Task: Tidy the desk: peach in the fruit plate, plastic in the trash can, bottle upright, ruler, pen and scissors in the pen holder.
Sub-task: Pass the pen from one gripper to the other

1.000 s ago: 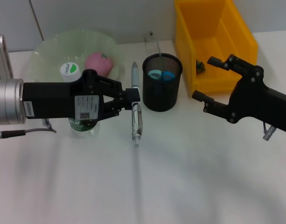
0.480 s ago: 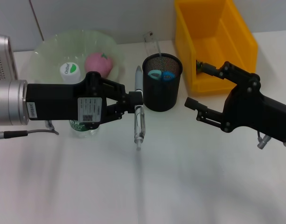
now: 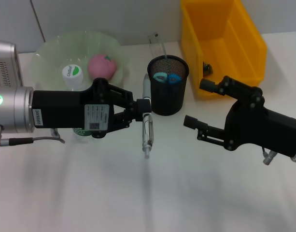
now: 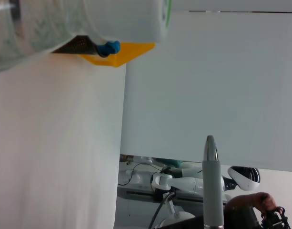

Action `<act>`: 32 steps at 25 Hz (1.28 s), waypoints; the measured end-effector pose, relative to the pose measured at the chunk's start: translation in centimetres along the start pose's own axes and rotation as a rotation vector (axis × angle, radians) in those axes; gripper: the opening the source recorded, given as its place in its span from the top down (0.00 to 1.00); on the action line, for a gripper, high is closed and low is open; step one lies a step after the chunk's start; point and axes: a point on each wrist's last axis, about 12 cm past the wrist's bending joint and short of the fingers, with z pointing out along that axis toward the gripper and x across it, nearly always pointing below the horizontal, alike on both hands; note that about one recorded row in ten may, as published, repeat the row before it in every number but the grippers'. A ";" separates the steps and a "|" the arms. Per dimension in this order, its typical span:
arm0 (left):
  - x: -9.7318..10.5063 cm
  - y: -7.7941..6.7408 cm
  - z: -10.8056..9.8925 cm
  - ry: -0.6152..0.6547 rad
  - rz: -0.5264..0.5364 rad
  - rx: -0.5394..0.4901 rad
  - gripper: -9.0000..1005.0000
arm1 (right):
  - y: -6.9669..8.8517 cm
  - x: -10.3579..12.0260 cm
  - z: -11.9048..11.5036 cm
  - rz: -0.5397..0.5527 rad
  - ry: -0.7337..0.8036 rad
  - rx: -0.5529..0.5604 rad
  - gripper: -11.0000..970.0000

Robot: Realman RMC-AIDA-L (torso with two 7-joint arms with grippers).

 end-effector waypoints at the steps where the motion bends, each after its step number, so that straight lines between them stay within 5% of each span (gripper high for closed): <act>1: 0.0 0.0 0.1 0.000 0.000 0.000 0.85 | 0.0 0.0 0.1 -0.003 -0.007 -0.006 0.25; 32: 0.1 0.3 0.7 0.010 -0.023 0.008 0.85 | 0.3 -1.0 2.3 -0.031 -0.175 -0.077 0.25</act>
